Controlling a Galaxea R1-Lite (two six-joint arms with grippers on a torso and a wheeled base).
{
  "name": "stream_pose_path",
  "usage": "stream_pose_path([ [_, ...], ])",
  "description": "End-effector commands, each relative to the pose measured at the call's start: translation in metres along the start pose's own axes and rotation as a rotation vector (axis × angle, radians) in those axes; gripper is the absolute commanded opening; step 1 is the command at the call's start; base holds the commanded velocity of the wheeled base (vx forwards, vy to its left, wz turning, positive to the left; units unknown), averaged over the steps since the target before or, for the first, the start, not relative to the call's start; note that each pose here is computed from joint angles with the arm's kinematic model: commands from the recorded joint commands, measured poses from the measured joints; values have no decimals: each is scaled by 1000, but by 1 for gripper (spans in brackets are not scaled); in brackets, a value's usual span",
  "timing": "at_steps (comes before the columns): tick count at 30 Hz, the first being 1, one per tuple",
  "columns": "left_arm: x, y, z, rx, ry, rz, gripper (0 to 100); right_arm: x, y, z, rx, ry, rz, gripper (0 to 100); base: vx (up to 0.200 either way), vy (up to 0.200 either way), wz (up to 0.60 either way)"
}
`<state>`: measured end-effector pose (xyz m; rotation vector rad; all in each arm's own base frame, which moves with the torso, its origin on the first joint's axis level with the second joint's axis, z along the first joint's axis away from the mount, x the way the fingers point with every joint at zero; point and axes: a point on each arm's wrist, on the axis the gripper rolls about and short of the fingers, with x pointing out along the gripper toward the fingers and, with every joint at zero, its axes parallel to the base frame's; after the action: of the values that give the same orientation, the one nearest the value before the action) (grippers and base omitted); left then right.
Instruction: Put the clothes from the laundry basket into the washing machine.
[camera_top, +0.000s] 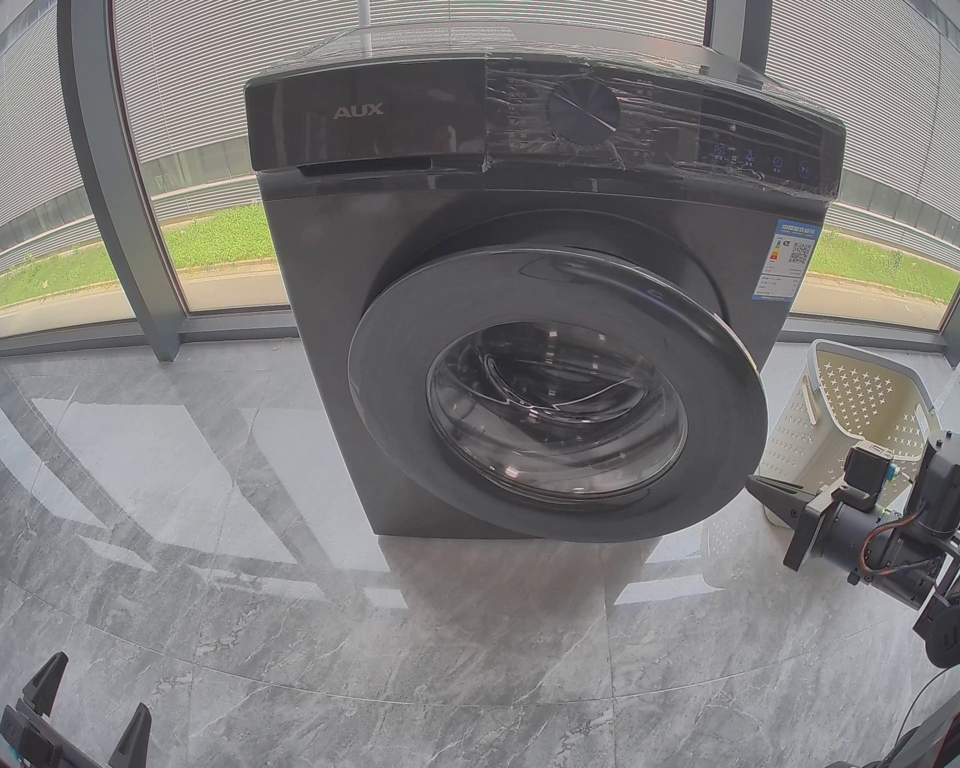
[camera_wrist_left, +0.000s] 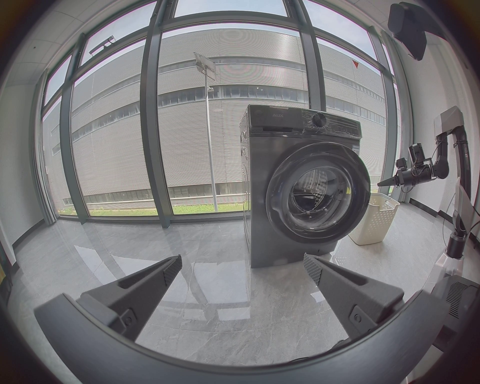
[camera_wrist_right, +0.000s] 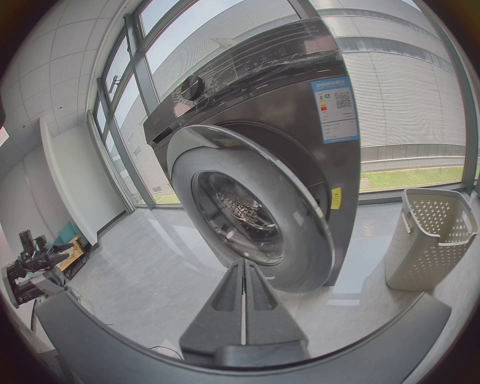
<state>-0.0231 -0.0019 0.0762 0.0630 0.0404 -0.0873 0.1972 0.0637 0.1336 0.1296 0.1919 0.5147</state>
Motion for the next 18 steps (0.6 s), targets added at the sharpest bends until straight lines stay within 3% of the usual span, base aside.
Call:
stream_pose_path([
  [1, 0, 0, -5, -1, 1, 0, 100, 1, 4, -1, -1, 5, 20, 0, 0, -200, 0],
  [10, 0, 0, -5, -1, 1, 0, 100, 3, 8, -1, -4, 6, 41, 0, 0, -200, 0],
  [18, 0, 0, -5, -4, 1, 0, 100, 8, 10, 0, -11, -17, 56, 0, 0, 0, 0],
])
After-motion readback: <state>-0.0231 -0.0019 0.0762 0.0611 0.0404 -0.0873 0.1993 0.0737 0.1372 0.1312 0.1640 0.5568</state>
